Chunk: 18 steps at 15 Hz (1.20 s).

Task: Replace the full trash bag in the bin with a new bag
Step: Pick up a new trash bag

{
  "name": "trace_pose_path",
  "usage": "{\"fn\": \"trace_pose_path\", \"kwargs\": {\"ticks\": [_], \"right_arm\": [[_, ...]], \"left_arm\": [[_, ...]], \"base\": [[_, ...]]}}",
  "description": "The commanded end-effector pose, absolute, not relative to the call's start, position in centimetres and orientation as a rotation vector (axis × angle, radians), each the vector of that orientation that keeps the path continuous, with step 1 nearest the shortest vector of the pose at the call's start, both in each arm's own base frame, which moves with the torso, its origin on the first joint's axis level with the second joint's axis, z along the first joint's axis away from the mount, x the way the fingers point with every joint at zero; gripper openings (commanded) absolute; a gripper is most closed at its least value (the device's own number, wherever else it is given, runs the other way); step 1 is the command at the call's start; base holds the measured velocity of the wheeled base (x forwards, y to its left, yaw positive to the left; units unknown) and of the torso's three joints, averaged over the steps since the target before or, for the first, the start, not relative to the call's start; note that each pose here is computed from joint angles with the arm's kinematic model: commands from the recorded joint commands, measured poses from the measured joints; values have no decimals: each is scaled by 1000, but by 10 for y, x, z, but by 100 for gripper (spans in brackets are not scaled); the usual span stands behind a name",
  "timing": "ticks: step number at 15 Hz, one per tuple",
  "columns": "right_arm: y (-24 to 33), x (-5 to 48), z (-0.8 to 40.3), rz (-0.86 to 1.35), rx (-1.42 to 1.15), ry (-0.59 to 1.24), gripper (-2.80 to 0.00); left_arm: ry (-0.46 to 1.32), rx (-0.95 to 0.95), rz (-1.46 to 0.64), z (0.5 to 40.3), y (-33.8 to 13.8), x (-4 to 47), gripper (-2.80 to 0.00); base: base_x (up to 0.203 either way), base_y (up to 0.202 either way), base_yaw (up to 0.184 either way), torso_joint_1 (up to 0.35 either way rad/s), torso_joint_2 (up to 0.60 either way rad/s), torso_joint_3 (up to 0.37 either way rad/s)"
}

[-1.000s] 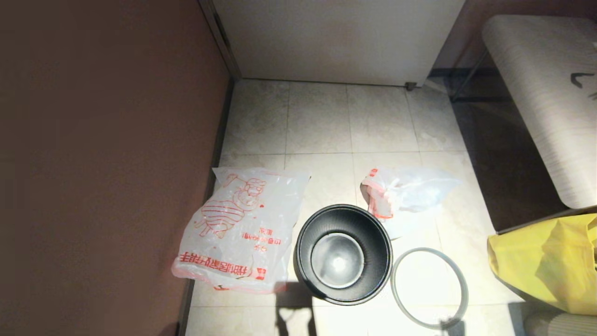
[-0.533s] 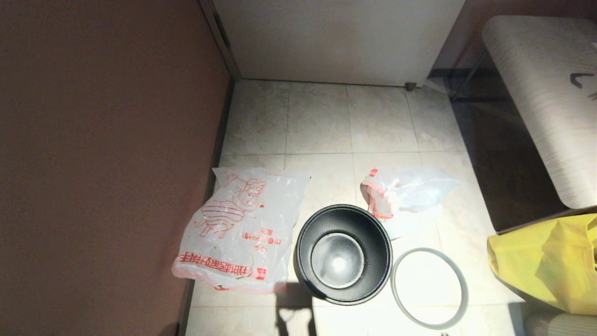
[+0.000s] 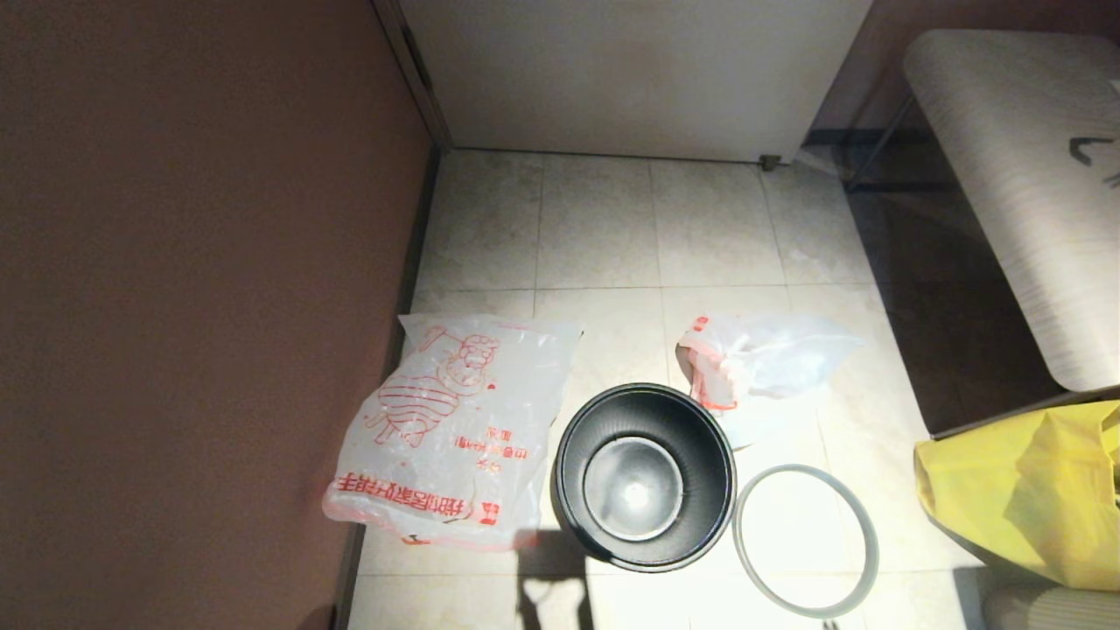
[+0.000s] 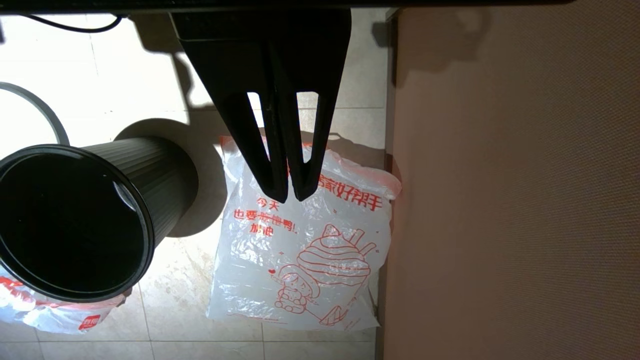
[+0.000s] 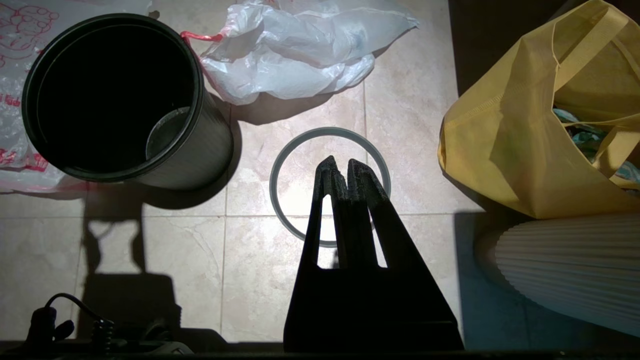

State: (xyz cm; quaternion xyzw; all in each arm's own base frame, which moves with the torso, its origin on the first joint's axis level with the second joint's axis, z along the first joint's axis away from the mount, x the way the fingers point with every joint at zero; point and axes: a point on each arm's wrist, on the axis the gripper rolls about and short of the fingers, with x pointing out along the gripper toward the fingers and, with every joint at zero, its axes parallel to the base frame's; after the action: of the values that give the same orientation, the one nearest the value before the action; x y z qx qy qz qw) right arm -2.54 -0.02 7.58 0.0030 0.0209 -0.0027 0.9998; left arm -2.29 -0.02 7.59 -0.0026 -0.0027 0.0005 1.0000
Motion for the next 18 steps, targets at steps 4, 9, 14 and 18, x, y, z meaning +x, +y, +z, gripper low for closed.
{"fn": "trace_pose_path", "kwargs": {"ticks": [4,9,14,18], "right_arm": [[0,-25,75,-7,6,49,-280],[0,-25,75,-8,6,49,-280],[0,-25,75,-8,6,49,-280],[0,-25,75,-8,6,49,-280]], "left_arm": [[-6,-6,2,76,0,-23,-280],[-6,-6,2,76,0,-23,-280],[-6,-6,1,76,0,-23,-280],[-6,-6,1,76,0,-23,-280]], "base": [[0,0,0,0,0,0],[0,0,0,0,0,0],[0,0,0,0,0,0],[0,0,0,0,0,0]]}}
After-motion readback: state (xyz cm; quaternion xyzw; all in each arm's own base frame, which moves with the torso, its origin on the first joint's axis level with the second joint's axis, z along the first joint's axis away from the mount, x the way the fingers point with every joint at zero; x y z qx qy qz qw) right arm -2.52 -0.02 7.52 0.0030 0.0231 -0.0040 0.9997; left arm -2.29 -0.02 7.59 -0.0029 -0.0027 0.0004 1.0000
